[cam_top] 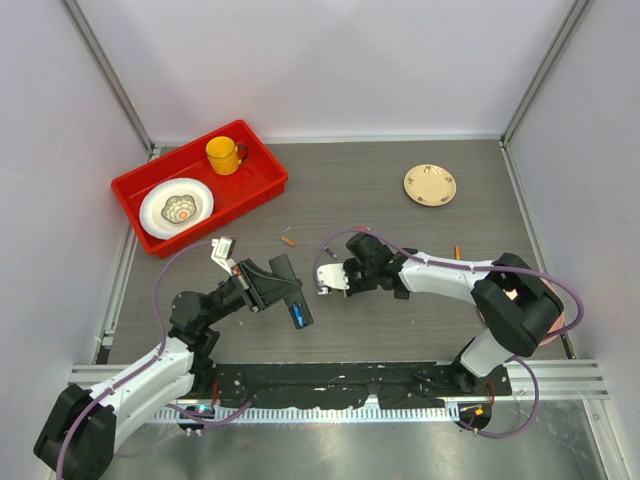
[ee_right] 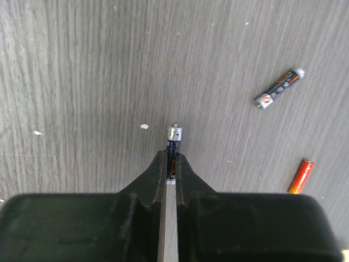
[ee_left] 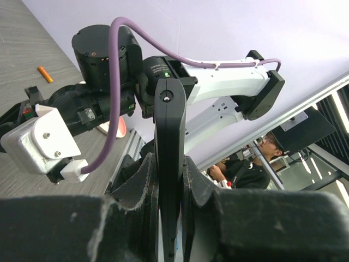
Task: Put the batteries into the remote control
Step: Adjust the battery at the center of the board.
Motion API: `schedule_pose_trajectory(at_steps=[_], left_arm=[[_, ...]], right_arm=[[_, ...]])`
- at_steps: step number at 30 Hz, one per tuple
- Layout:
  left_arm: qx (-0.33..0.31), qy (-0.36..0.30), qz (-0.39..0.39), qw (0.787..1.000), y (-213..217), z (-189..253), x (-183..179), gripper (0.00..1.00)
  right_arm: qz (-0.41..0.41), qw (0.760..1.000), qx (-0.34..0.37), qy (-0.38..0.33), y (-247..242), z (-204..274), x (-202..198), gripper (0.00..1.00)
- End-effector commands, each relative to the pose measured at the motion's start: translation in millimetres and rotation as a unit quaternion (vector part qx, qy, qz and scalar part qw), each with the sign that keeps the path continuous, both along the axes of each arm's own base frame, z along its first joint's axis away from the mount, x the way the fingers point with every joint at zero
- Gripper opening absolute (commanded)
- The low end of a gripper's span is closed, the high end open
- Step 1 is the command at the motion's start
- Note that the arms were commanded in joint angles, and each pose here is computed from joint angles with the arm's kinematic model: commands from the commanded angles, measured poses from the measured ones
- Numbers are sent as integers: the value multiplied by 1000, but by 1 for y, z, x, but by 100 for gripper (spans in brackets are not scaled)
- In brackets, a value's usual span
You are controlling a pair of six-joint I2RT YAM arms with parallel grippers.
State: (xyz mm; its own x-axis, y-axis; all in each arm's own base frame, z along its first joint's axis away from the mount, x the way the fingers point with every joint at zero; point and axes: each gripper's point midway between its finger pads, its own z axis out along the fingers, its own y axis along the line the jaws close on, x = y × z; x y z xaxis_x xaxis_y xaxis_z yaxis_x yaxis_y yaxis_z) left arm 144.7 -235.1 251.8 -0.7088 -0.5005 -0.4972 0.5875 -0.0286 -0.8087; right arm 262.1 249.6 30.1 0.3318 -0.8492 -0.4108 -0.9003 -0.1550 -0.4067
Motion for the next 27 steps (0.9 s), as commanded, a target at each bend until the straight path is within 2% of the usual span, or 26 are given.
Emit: schedule_pose_trajectory(at_steps=[1, 5, 6, 8, 9, 10, 15, 18, 20, 21, 22, 23, 24, 25, 26, 27], left_arm=[[-25, -36, 2, 999, 4, 19, -4, 0], [-26, -35, 4, 999, 5, 19, -4, 0], [-26, -36, 4, 999, 5, 19, -4, 0], [-26, -37, 3, 999, 5, 20, -5, 0], [-26, -36, 3, 999, 5, 19, -5, 0], [-27, -37, 3, 999, 5, 20, -5, 0], [-26, -36, 5, 999, 5, 19, -4, 0], [-25, -36, 5, 999, 5, 20, -4, 0], [-24, -35, 5, 999, 5, 20, -5, 0], [-23, -35, 7, 999, 5, 19, -5, 0], [-23, -34, 8, 999, 5, 19, -4, 1], [-22, -33, 9, 999, 6, 19, -4, 0], [-21, -30, 10, 999, 6, 18, -3, 0], [-20, -30, 10, 999, 5, 17, -3, 0], [-20, -29, 11, 999, 5, 17, -3, 0], [-19, -27, 11, 999, 5, 16, -2, 0]], right_arm=[[5, 1000, 1, 15, 1, -10, -7, 11], [-5, 1000, 5, 21, 1, -12, -8, 16], [-9, 1000, 5, 20, 1, -12, -7, 23], [-22, 1000, 13, 12, 3, -9, -2, 43], [-30, 999, 21, 9, 5, -4, 1, 74], [-36, 999, 29, 5, 8, 1, 4, 86], [-71, 994, 80, -29, 22, 41, 24, 87], [-118, 975, 169, -78, 35, 98, 44, 88], [-174, 950, 248, -81, 40, 142, 50, 88], [-227, 930, 273, -95, 32, 159, 61, 88], [-300, 895, 326, -55, 31, 169, 63, 88], [-361, 857, 363, -53, 26, 187, 74, 96], [-442, 824, 354, -25, 11, 177, 75, 100], [-510, 785, 351, -26, -5, 176, 83, 100], [-539, 762, 358, 23, 5, 175, 88, 100], [-565, 755, 328, 57, 0, 157, 81, 100]])
